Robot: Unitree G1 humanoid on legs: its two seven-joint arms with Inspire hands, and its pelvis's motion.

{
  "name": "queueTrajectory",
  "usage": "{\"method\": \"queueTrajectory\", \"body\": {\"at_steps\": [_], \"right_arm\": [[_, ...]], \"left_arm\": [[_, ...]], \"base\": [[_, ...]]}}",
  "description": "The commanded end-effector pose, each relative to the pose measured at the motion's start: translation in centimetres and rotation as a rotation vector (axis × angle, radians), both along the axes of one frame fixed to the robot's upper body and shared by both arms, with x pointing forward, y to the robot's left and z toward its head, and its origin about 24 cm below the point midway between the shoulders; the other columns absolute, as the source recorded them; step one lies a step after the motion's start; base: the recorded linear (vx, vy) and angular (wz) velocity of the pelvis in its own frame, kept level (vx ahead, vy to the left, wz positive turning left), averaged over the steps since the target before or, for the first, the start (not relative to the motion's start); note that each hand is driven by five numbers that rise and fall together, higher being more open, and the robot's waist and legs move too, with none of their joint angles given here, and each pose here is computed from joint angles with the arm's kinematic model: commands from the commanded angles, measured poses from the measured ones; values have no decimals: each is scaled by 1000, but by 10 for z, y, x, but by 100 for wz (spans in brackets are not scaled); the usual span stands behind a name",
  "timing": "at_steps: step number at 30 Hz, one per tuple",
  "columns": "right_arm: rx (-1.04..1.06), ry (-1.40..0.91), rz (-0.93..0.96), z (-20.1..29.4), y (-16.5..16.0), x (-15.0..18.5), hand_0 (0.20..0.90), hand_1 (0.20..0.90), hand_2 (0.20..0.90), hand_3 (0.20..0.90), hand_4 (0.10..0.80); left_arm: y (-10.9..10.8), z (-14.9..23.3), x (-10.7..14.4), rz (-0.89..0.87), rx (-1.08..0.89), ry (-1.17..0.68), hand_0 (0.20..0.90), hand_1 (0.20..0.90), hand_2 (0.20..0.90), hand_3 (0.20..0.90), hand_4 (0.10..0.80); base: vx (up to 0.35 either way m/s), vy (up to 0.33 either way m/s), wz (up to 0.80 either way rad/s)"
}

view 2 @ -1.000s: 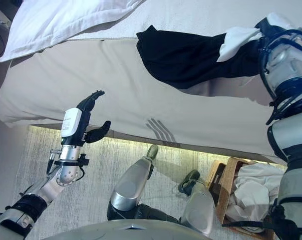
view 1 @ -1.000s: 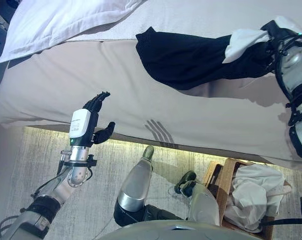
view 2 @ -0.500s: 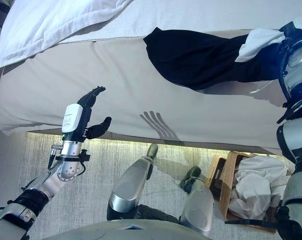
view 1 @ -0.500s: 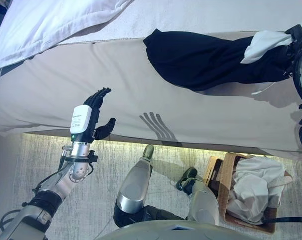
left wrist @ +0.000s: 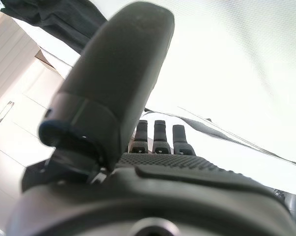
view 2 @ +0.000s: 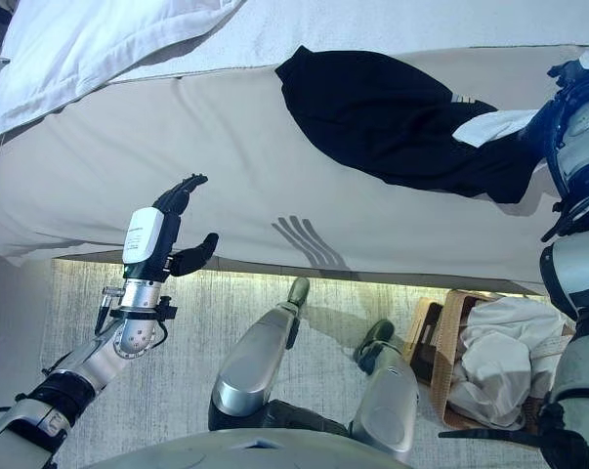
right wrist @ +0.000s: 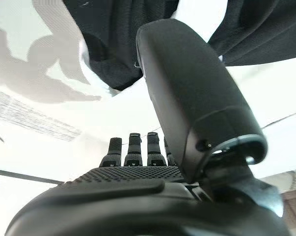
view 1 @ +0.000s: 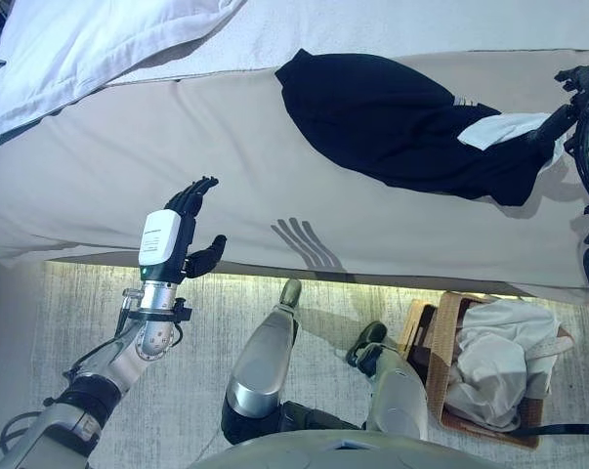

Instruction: Pick up the clothes from the bed and place them into the basket

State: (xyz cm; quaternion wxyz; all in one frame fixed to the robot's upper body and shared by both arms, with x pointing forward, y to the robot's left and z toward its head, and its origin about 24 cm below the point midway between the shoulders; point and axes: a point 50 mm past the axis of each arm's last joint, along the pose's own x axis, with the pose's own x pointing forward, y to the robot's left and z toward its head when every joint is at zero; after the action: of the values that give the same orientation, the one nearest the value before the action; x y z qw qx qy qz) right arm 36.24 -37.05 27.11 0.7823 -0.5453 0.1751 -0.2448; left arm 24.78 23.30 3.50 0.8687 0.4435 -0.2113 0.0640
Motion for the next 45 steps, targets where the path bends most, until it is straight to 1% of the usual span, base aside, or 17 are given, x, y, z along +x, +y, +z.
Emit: {"method": "queueTrajectory", "body": {"at_steps": [1, 3, 7, 10, 11, 14, 16, 17, 21, 26, 30, 36, 40, 45], "right_arm": [[-162, -51, -110, 25, -22, -19, 900, 900, 900, 900, 800], [-212, -123, -97, 32, -17, -17, 900, 900, 900, 900, 800], [-283, -273, 17, 49, 2, -9, 900, 900, 900, 900, 800], [-356, -423, 131, 67, 28, -3, 900, 900, 900, 900, 800], [-359, -432, 137, 68, 29, -3, 900, 900, 900, 900, 800], [-370, -564, 229, 82, 54, 1, 900, 900, 900, 900, 800], [-361, -600, 295, 86, 70, 4, 900, 900, 900, 900, 800], [-362, -597, 330, 86, 81, 7, 900, 900, 900, 900, 800], [-363, -571, 375, 88, 99, 12, 900, 900, 900, 900, 800], [-382, -500, 387, 92, 115, 21, 900, 900, 900, 900, 800], [-378, -482, 383, 96, 122, 25, 900, 900, 900, 900, 800], [-372, -413, 367, 85, 121, 30, 900, 900, 900, 900, 800], [-337, -337, 321, 70, 112, 35, 900, 900, 900, 900, 800], [-347, -224, 282, 55, 108, 40, 900, 900, 900, 900, 800]], "left_arm": [[-3, 7, -7, -14, -78, -69, 900, 900, 900, 900, 800], [-3, 6, -7, -13, -84, -61, 900, 900, 900, 900, 800], [-3, 4, -9, -9, -90, -58, 900, 900, 900, 900, 800], [-4, 5, -9, -8, -100, -65, 900, 900, 900, 900, 800], [-4, 5, -9, -8, -100, -65, 900, 900, 900, 900, 800], [-5, 5, -9, -10, -107, -69, 900, 900, 900, 900, 800], [-5, 4, -10, -8, -109, -69, 900, 900, 900, 900, 800], [-5, 3, -10, -5, -109, -67, 900, 900, 900, 900, 800], [-5, 1, -13, -6, -112, -63, 900, 900, 900, 900, 800], [-6, 5, -12, -16, -119, -81, 900, 900, 900, 900, 800], [-3, 11, -15, -15, -131, -120, 900, 900, 900, 900, 800], [-3, 16, -20, -8, -149, -144, 900, 900, 900, 900, 800], [-2, 24, -22, -15, -154, -172, 900, 900, 900, 900, 800], [-12, 25, -21, -34, -169, -186, 900, 900, 900, 900, 800]], "base": [[0, 0, 0], [0, 0, 0], [19, 16, -3], [0, 0, 0], [0, 0, 0], [33, 8, 1], [54, -4, 3], [31, 24, 5], [48, 28, 8], [25, 65, 17], [-19, 22, 17], [-8, 45, 17], [-33, -12, 10], [-72, 7, 7]]}}
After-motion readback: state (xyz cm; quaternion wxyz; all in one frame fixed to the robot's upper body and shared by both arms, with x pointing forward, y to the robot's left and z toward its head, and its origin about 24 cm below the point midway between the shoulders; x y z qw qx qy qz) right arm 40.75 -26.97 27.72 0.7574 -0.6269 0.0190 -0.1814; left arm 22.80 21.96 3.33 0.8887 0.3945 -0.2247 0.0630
